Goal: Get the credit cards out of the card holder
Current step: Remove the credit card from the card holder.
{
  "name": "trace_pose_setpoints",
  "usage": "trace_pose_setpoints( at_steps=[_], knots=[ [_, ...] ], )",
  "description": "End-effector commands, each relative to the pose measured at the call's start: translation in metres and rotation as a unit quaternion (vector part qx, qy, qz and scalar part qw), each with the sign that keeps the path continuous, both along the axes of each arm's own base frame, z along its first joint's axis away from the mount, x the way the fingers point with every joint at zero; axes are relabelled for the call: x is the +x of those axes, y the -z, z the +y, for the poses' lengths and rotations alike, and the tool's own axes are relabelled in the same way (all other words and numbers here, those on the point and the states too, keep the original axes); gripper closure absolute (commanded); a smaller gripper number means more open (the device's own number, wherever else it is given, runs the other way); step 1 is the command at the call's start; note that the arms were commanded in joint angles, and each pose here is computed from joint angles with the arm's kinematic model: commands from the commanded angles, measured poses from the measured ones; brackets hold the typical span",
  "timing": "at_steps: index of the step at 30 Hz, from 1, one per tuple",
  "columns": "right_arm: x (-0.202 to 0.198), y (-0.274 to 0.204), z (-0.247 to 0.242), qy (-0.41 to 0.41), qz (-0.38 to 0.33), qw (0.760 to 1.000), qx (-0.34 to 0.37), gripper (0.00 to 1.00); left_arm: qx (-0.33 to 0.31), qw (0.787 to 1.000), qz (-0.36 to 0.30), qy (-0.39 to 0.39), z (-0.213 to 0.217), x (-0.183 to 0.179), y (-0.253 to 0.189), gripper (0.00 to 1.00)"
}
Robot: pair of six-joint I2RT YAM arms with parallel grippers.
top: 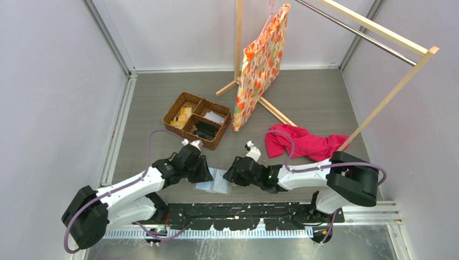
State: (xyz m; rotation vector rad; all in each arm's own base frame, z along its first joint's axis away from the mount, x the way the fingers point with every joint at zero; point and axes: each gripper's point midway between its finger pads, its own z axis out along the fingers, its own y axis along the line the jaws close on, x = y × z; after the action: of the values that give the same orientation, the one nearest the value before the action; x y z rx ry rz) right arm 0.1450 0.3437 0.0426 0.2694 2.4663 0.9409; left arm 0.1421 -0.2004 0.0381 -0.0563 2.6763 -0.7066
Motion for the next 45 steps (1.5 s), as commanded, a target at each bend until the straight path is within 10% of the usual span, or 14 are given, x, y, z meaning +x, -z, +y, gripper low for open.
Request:
trace_pose_setpoints(
  at_steps=[1,45],
  knots=[
    [0.001,-0.010,0.015,-0.013,-0.010,1.000,0.024,0.59,0.009,1.000,-0.026,-0.014,0.010,0.008,-0.010,0.71],
    [0.014,-0.024,-0.006,0.018,-0.051,0.999,-0.002,0.58,0.042,0.998,0.041,-0.025,0.034,0.000,0.033,0.72]
  ],
)
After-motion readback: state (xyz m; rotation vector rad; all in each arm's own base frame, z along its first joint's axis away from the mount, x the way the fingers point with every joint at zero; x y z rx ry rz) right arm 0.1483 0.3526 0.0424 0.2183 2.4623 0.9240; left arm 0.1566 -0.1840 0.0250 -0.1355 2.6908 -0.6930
